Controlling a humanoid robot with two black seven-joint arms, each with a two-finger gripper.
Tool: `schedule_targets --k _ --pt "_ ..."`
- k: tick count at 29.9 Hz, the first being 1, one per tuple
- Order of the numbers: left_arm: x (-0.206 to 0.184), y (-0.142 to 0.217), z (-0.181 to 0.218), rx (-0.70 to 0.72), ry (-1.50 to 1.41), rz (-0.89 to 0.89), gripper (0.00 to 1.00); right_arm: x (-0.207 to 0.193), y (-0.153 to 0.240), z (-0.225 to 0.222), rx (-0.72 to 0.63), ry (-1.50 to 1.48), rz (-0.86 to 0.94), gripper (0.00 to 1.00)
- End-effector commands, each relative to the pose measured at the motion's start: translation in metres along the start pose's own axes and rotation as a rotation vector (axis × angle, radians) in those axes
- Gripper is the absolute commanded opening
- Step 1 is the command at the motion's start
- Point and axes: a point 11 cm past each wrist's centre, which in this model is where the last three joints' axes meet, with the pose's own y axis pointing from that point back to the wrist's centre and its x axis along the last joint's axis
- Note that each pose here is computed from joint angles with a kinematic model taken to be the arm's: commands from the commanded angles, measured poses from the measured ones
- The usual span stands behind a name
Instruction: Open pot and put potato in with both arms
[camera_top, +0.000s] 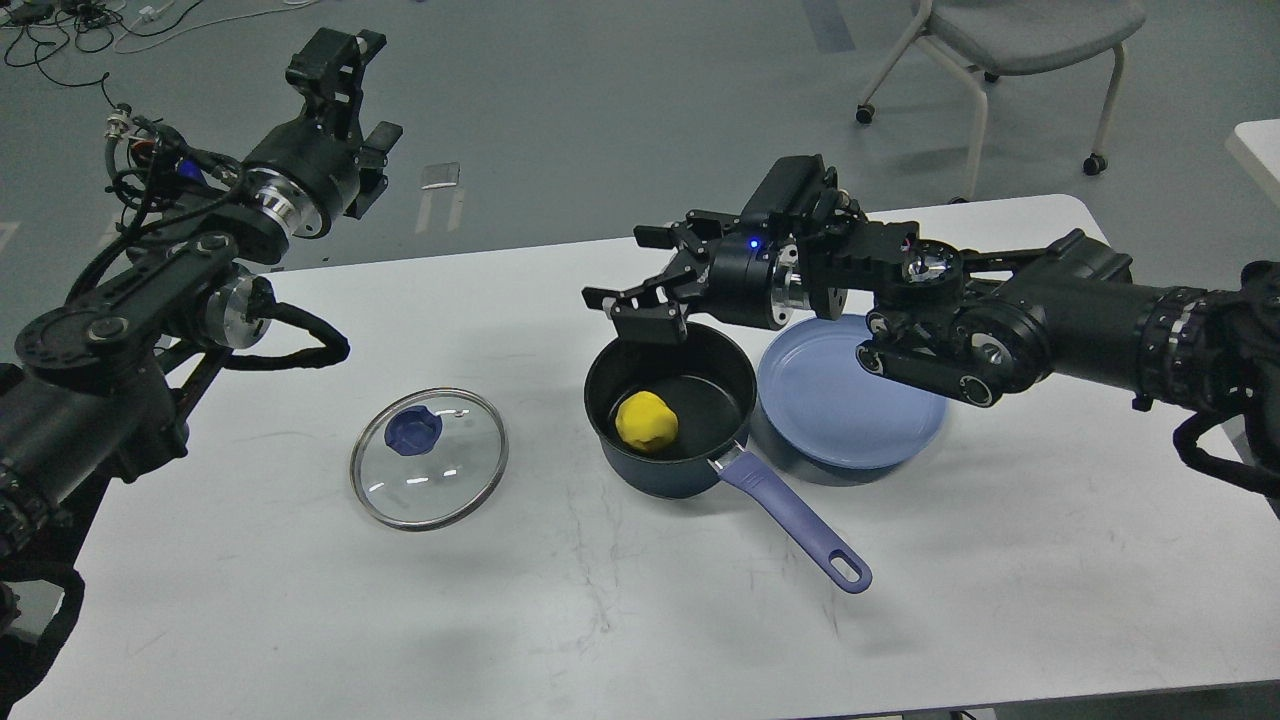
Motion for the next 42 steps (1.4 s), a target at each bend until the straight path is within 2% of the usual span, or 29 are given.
schedule_targets --k 1,8,11,17,20,23,31,38,42 --pt "0.001 0.0 0.005 -0.032 0.013 0.003 0.98 0.041 0.006 0.019 -0.092 -0.289 0.203 1.0" --pt "0.001 -0.003 0.011 -0.049 0.096 0.02 0.98 0.071 0.049 0.074 -0.227 -0.738 0.399 1.0" --pt "-0.002 0.0 0.007 -0.049 0.187 -0.013 0.98 0.084 0.072 0.092 -0.232 -0.869 0.459 1.0" --pt "-0.01 0.023 -0.035 -0.019 0.397 -0.105 0.98 0.087 0.118 0.122 -0.189 -1.242 0.549 1.0" --pt "-0.017 0.042 -0.074 0.045 0.452 -0.097 0.98 0.064 0.138 0.129 -0.22 -1.378 0.533 1.0" --pt "-0.02 0.05 -0.091 0.067 0.488 -0.086 0.98 0.058 0.152 0.133 -0.241 -1.426 0.533 1.0" --pt "-0.028 0.055 -0.084 0.025 0.543 -0.131 0.98 0.056 0.165 0.14 -0.279 -1.426 0.569 1.0" --pt "-0.03 0.057 -0.09 0.037 0.55 -0.118 0.98 0.028 0.162 0.131 -0.308 -1.493 0.486 1.0" --pt "-0.028 0.061 -0.095 0.04 0.553 -0.11 0.98 0.026 0.16 0.13 -0.328 -1.501 0.487 1.0"
